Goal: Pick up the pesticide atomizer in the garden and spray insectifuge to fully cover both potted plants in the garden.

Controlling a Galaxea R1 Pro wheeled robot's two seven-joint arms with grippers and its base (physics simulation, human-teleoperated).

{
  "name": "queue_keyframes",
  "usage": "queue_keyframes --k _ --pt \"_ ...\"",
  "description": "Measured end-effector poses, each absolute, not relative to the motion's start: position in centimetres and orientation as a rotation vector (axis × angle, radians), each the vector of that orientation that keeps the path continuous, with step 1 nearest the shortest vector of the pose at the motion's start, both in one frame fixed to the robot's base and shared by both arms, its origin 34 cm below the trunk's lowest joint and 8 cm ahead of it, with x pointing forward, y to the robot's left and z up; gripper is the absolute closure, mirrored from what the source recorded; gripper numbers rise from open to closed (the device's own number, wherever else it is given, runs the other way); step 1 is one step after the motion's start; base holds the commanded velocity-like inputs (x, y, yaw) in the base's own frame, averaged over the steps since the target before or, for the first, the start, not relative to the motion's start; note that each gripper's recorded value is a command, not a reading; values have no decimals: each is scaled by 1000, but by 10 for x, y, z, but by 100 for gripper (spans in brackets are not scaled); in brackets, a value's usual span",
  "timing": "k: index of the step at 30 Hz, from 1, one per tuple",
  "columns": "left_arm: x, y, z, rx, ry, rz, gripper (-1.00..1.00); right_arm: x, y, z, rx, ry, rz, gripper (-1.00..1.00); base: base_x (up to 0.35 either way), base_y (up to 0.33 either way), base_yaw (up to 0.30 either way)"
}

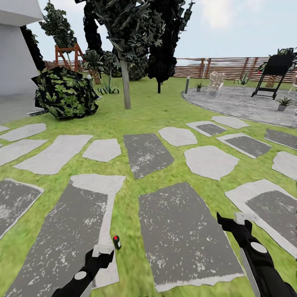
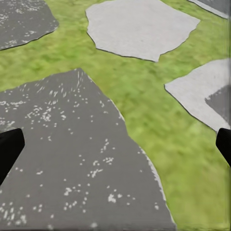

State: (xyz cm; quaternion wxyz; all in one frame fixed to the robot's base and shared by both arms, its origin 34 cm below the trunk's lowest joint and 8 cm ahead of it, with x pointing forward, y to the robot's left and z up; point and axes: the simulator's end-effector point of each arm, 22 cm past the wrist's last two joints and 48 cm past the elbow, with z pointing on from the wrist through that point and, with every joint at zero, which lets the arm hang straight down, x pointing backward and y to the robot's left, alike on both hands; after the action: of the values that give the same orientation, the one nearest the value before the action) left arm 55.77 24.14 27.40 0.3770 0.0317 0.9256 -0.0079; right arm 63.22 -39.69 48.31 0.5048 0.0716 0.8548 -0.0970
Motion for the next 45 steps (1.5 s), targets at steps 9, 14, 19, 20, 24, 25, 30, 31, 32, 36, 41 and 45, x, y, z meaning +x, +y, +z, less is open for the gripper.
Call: queue_keyframes --k 9,14,19,20,24,25,30,31,32,36,41,45 --pt "549 241 249 83 2376 -21 -100 619 -394 436 133 1855 -239 -100 0 0 -166" --pt "546 242 237 81 2376 -19 -100 621 -393 438 124 1814 -240 -100 0 0 -4" --pt "544 245 227 68 2373 -15 -100 618 -393 425 126 1826 -240 -100 0 0 0" --pt "543 246 224 63 2373 -14 -100 617 -394 423 126 1827 -239 -100 0 0 0" --pt "541 248 220 51 2381 -10 -100 616 -394 418 126 1836 -240 -100 0 0 0" --pt "541 247 220 52 2381 -10 -100 616 -394 418 126 1835 -241 -100 0 0 0" --pt "541 248 221 59 2381 -6 -100 616 -395 418 124 1836 -241 -100 21 -1 0" --pt "541 248 221 56 2381 -5 -100 616 -395 418 124 1836 -241 -100 162 -34 0" --pt "541 249 221 52 2381 -3 -100 616 -395 418 124 1835 -242 -100 242 -74 0" --pt "541 252 220 42 2381 2 -100 616 -395 417 127 1839 -242 -100 296 -119 72" --pt "541 253 221 26 2363 13 -100 615 -394 415 129 1843 -241 -100 302 -143 99" --pt "547 260 228 2 2311 46 -100 615 -394 414 128 1845 -240 -100 190 -87 9"
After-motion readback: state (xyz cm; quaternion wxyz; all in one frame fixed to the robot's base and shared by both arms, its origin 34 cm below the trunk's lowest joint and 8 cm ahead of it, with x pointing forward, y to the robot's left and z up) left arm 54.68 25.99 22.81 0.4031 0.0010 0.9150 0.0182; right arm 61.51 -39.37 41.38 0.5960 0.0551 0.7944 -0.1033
